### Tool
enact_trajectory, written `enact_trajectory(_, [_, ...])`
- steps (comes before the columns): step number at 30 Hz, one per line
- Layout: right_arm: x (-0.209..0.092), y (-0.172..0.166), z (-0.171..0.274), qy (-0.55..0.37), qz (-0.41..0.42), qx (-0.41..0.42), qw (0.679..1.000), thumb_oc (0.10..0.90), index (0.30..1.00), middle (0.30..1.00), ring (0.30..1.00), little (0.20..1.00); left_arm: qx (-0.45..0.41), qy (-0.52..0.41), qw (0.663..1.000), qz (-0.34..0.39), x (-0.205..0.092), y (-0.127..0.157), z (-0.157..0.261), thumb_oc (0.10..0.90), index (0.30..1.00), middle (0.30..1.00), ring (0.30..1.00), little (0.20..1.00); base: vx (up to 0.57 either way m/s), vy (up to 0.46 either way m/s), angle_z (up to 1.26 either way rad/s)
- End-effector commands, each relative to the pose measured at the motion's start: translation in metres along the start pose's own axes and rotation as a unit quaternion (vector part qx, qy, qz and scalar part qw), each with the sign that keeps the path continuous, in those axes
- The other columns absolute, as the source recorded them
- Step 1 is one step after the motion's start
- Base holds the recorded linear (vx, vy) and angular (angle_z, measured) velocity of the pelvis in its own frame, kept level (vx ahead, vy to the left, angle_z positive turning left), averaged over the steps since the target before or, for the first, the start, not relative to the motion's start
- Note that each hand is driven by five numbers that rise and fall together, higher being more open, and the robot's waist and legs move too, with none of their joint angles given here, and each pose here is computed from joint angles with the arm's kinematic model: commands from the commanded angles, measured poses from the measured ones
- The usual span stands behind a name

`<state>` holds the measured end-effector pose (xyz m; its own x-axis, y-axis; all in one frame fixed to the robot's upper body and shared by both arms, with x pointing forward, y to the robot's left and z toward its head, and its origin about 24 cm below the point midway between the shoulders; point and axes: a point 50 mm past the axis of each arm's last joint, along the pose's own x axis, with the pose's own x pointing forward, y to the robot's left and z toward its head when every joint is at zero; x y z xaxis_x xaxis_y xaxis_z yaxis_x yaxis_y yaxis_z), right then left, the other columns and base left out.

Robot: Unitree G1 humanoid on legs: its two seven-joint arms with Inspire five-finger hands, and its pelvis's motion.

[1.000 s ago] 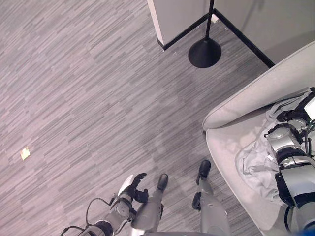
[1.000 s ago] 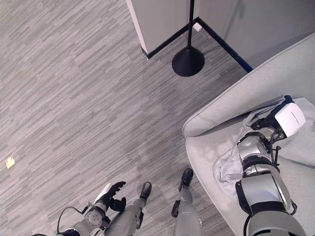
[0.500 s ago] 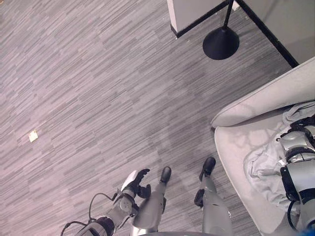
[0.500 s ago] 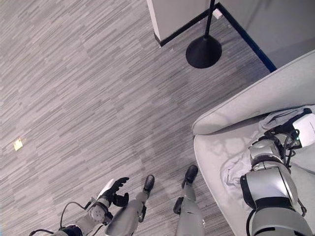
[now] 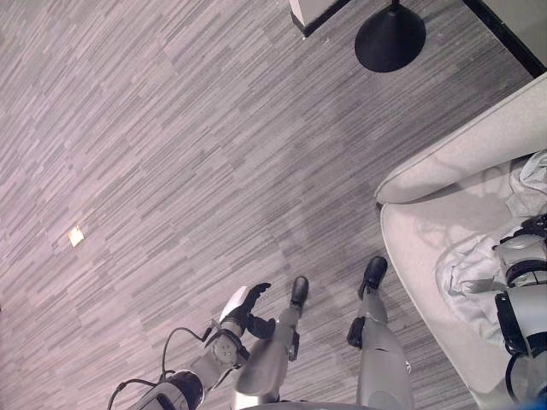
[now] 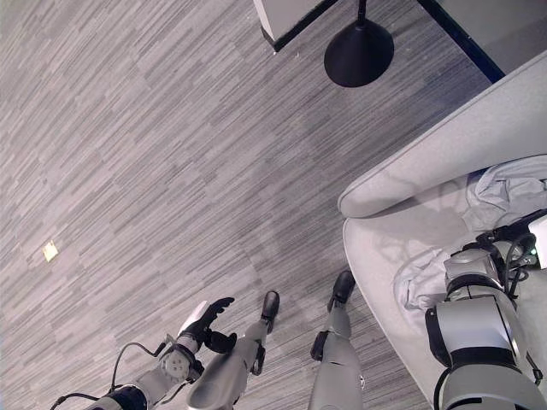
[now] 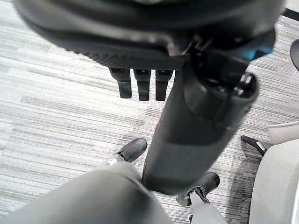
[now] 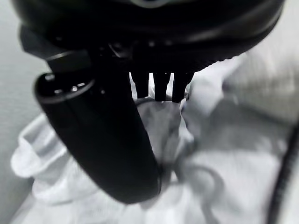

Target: Hang the clothes on the sofa on the clothes rack.

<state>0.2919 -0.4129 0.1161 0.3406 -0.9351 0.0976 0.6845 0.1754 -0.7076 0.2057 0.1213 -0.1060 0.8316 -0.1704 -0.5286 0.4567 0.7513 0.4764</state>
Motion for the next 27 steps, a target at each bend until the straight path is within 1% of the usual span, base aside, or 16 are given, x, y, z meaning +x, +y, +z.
enact_trajectory(1, [0.013, -0.018, -0.011, 0.049, 0.003, 0.056, 0.997, 0.4, 0.3, 0.3, 0.3, 0.3, 0.037, -0.003, 0.999, -0.009, 0.0, 0.007, -0.004, 0.8, 0.9, 0.9, 0.9, 0.9, 0.02, -0.013, -0.04])
enact_trajectory(4, [0.002, 0.003, -0.007, 0.058, 0.051, 0.123, 0.989, 0.4, 0.3, 0.3, 0.3, 0.3, 0.043, -0.01, 0.999, -0.018, 0.001, 0.008, -0.001, 0.8, 0.9, 0.9, 0.9, 0.9, 0.02, -0.021, -0.06])
enact_trajectory(8, [-0.013, 0.023, -0.007, 0.051, 0.086, 0.131, 0.986, 0.4, 0.3, 0.3, 0.3, 0.3, 0.045, -0.017, 0.999, -0.015, 0.003, 0.012, 0.002, 0.8, 0.9, 0.9, 0.9, 0.9, 0.01, -0.02, -0.06])
enact_trajectory(10, [-0.024, 0.037, -0.015, 0.06, 0.109, 0.153, 0.98, 0.4, 0.3, 0.3, 0.3, 0.3, 0.043, -0.019, 0.999, -0.007, 0.004, 0.016, 0.003, 0.8, 0.9, 0.9, 0.9, 0.9, 0.02, -0.043, 0.05])
enact_trajectory(12, [-0.038, 0.053, -0.02, 0.084, 0.137, 0.211, 0.964, 0.4, 0.3, 0.3, 0.3, 0.3, 0.039, -0.011, 0.999, 0.003, 0.005, 0.019, 0.001, 0.8, 0.9, 0.9, 0.9, 0.9, 0.01, -0.041, 0.09])
enact_trajectory(13, [-0.038, 0.053, -0.02, 0.085, 0.137, 0.211, 0.964, 0.4, 0.3, 0.3, 0.3, 0.3, 0.039, -0.01, 0.999, 0.003, 0.005, 0.019, 0.001, 0.8, 0.9, 0.9, 0.9, 0.9, 0.0, -0.034, 0.1])
enact_trajectory(15, [-0.053, 0.068, -0.016, 0.097, 0.163, 0.27, 0.944, 0.4, 0.3, 0.3, 0.3, 0.3, 0.036, 0.004, 0.999, 0.011, 0.006, 0.021, -0.004, 0.8, 0.9, 0.9, 0.9, 0.9, 0.0, -0.03, 0.06])
enact_trajectory(16, [-0.053, 0.068, -0.017, 0.098, 0.163, 0.27, 0.944, 0.4, 0.3, 0.3, 0.3, 0.3, 0.036, 0.004, 0.999, 0.011, 0.005, 0.021, -0.004, 0.8, 0.9, 0.9, 0.9, 0.9, 0.0, -0.032, 0.01])
enact_trajectory(17, [-0.061, 0.075, -0.015, 0.105, 0.177, 0.3, 0.931, 0.4, 0.3, 0.3, 0.3, 0.3, 0.036, 0.012, 0.999, 0.012, 0.005, 0.021, -0.007, 0.8, 0.9, 0.9, 0.9, 0.9, -0.01, -0.038, 0.0])
enact_trajectory(18, [-0.078, 0.087, 0.004, 0.092, 0.209, 0.376, 0.898, 0.4, 0.3, 0.3, 0.3, 0.3, 0.036, 0.026, 0.999, 0.017, 0.005, 0.023, -0.012, 0.8, 0.9, 0.9, 0.9, 0.9, 0.0, -0.05, -0.04])
enact_trajectory(19, [-0.087, 0.092, 0.009, 0.084, 0.221, 0.401, 0.885, 0.4, 0.3, 0.3, 0.3, 0.3, 0.036, 0.032, 0.999, 0.019, 0.004, 0.023, -0.015, 0.8, 0.9, 0.9, 0.9, 0.9, 0.0, -0.046, -0.07])
enact_trajectory(22, [-0.113, 0.088, 0.047, 0.013, 0.262, 0.504, 0.823, 0.4, 0.3, 0.3, 0.3, 0.3, 0.041, 0.036, 0.998, 0.025, 0.003, 0.026, -0.018, 0.8, 0.9, 0.9, 0.9, 0.9, 0.0, -0.032, -0.14])
enact_trajectory(23, [-0.114, 0.088, 0.046, 0.013, 0.262, 0.504, 0.823, 0.4, 0.3, 0.3, 0.3, 0.3, 0.042, 0.036, 0.998, 0.025, 0.003, 0.025, -0.018, 0.8, 0.9, 0.9, 0.9, 0.9, 0.01, -0.013, -0.15])
enact_trajectory(24, [-0.124, 0.074, 0.065, -0.042, 0.273, 0.552, 0.787, 0.4, 0.3, 0.3, 0.3, 0.3, 0.045, 0.034, 0.998, 0.024, 0.001, 0.024, -0.019, 0.8, 0.9, 0.9, 0.9, 0.9, 0.02, -0.011, -0.11])
enact_trajectory(26, [-0.13, 0.057, 0.079, -0.095, 0.276, 0.583, 0.758, 0.4, 0.3, 0.3, 0.3, 0.3, 0.045, 0.032, 0.998, 0.027, 0.0, 0.025, -0.019, 0.8, 0.9, 0.9, 0.9, 0.9, 0.04, -0.011, -0.02])
enact_trajectory(27, [-0.131, 0.048, 0.082, -0.119, 0.269, 0.59, 0.752, 0.4, 0.3, 0.3, 0.3, 0.3, 0.044, 0.028, 0.998, 0.027, -0.001, 0.025, -0.019, 0.8, 0.9, 0.9, 0.9, 0.9, 0.08, -0.004, 0.05])
